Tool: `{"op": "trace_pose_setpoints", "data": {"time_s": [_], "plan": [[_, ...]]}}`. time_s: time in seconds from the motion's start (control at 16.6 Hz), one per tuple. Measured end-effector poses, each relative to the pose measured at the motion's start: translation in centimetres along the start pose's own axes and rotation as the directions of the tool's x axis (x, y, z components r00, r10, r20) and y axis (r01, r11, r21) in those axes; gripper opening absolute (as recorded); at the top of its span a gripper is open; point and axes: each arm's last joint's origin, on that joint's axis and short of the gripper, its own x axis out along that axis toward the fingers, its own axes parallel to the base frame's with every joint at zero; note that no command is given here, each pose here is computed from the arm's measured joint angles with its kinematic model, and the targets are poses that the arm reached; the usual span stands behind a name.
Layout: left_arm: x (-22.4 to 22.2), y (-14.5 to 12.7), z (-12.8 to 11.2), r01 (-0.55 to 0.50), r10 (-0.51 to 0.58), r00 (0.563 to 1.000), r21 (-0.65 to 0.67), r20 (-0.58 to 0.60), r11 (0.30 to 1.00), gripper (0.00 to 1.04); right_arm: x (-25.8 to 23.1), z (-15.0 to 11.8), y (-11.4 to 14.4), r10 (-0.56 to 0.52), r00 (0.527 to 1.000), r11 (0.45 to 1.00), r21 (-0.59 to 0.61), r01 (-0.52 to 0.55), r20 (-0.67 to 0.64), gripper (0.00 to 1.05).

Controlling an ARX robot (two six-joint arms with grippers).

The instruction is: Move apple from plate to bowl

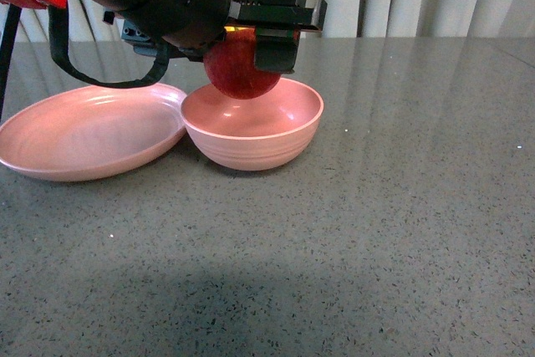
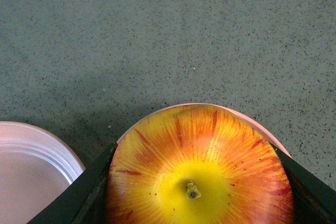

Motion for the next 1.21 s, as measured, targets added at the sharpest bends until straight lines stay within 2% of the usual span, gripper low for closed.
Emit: {"op": "trace_pose_setpoints", "data": {"time_s": [0.48, 0.73, 0.97, 1.03, 1.21], "plan": [[2.7, -0.5, -1.7, 0.003, -0.003, 0.993, -0.003, -0.116, 1.000, 0.71, 0.0, 0.0, 0.0, 0.000, 1.000, 1.000, 0.000, 0.000, 0.000, 0.98], [2.8, -0.5, -1.7, 0.010, -0.012, 0.992, -0.015, -0.124, 1.000, 0.71, 0.0, 0.0, 0.0, 0.000, 1.000, 1.000, 0.000, 0.000, 0.000, 0.98], [2.8, -0.3, -1.6, 0.007, -0.011, 0.993, -0.027, -0.118, 1.000, 0.97, 0.0, 0.0, 0.0, 0.000, 1.000, 1.000, 0.000, 0.000, 0.000, 0.98], [2.8, -0.3, -1.5, 0.010, -0.014, 0.993, -0.029, -0.115, 1.000, 1.00, 0.0, 0.0, 0.0, 0.000, 1.000, 1.000, 0.000, 0.000, 0.000, 0.98], [2.8, -0.1, -1.4, 0.016, -0.020, 0.994, -0.038, -0.108, 0.999, 0.98, 0.0, 0.0, 0.0, 0.000, 1.000, 1.000, 0.000, 0.000, 0.000, 0.98]]}}
